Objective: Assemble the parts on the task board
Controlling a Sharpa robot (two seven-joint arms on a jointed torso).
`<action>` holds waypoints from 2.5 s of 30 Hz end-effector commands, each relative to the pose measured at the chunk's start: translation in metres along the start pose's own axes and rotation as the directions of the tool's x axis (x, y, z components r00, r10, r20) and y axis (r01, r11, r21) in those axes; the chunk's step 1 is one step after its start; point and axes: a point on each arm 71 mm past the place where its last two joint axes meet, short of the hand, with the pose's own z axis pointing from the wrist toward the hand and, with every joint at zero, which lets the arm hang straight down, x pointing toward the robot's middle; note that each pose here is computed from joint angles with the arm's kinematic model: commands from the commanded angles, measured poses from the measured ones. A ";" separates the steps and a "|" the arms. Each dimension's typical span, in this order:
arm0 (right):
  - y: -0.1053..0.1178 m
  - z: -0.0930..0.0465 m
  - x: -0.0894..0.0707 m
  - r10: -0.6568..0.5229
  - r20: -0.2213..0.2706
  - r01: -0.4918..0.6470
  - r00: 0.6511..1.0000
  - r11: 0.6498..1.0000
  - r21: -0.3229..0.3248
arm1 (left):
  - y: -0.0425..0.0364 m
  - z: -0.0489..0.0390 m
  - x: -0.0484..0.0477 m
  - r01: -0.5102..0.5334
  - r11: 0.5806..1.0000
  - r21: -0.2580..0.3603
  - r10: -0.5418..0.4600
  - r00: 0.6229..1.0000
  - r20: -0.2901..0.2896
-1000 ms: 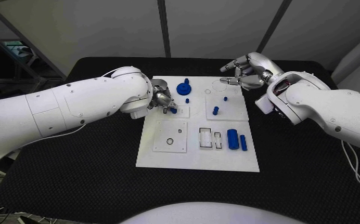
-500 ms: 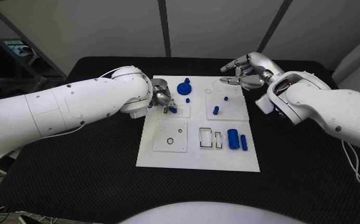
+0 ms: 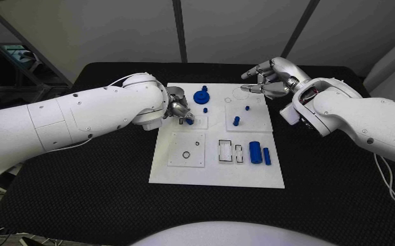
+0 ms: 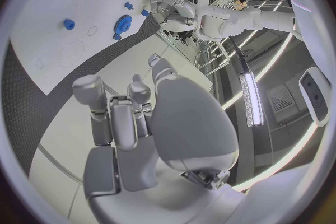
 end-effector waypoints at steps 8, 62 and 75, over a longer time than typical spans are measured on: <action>0.002 0.000 0.000 0.003 -0.005 -0.003 1.000 1.000 -0.010 | 0.0004 0.0019 0.0060 -0.025 1.000 -0.018 0.024 0.999 -0.026; -0.002 -0.002 -0.004 -0.001 0.004 0.001 1.000 1.000 -0.007 | 0.0123 -0.0126 0.0241 0.110 0.985 0.131 -0.142 0.953 0.266; -0.002 -0.001 -0.003 0.000 0.001 0.000 1.000 1.000 -0.007 | 0.0106 -0.0107 0.0299 0.058 0.994 0.094 -0.076 0.975 0.208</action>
